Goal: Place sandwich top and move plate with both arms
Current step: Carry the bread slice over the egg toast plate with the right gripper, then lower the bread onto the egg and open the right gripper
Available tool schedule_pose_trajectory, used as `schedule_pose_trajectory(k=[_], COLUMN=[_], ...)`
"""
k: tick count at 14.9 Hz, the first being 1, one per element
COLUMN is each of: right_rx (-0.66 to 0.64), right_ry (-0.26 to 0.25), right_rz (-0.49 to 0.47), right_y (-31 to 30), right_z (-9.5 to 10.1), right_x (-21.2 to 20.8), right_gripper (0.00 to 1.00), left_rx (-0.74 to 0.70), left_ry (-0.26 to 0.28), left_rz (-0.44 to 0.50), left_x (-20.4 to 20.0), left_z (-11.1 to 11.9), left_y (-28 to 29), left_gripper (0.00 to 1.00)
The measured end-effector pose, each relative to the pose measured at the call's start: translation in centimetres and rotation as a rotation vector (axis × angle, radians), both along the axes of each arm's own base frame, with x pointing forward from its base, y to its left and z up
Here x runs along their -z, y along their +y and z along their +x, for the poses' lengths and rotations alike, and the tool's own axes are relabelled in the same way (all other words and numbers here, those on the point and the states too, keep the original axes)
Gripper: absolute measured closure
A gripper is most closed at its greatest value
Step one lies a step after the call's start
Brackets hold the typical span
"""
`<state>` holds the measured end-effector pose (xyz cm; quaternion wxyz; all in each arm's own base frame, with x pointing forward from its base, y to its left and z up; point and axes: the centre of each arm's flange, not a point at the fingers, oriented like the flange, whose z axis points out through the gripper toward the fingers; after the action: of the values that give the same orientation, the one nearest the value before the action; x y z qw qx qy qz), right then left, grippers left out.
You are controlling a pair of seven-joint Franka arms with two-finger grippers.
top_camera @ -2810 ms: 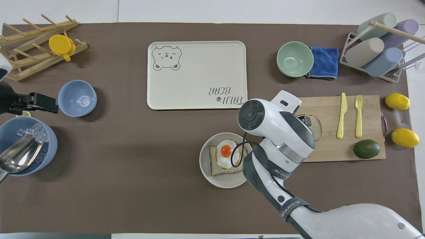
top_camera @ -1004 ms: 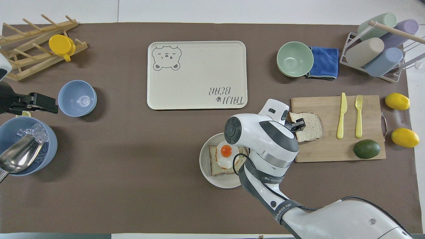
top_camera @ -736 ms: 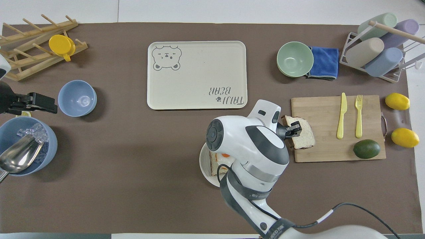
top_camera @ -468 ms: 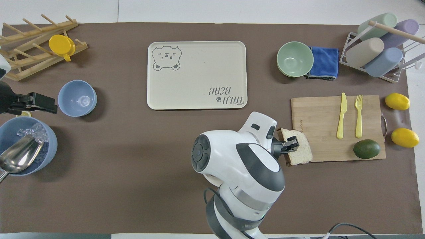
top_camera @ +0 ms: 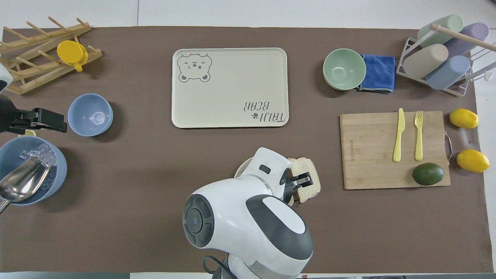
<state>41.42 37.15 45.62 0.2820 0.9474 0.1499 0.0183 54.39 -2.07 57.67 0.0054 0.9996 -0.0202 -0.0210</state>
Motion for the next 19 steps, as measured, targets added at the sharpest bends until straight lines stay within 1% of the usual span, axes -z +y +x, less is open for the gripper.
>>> schedule_pose_trajectory(k=[2,4,7,10,13,17,19], right_rx=[0.014,0.042,0.059,0.052,0.051,0.049,0.043], right_ry=[-0.003,-0.007,0.008,0.006,-0.013,-0.026,-0.030], right_rz=[0.027,0.048,0.036,0.045,0.083,0.112,0.127], right_y=[1.1,2.5,4.2,4.5,4.9,5.2,5.4], right_z=[0.4,0.3,-1.0,-1.4,-1.6,-1.9,-1.9], right_x=[2.2,4.9,7.9,8.5,9.3,9.9,10.0], right_gripper=[0.89,0.89,0.89,0.89,0.89,0.89,0.86], left_rx=[0.000,0.001,0.003,0.001,0.001,0.001,0.000], left_ry=[0.000,0.000,0.000,0.000,0.000,0.000,0.000], left_rz=[0.000,0.000,0.000,0.000,0.000,0.000,0.000], left_x=[0.0,0.0,0.0,0.0,0.0,0.0,0.0], left_z=[0.0,0.0,0.0,0.0,0.0,0.0,0.0], left_y=[0.0,0.0,-0.2,-0.1,-0.1,-0.1,0.0], left_gripper=[0.00,0.00,0.00,0.00,0.00,0.00,0.00])
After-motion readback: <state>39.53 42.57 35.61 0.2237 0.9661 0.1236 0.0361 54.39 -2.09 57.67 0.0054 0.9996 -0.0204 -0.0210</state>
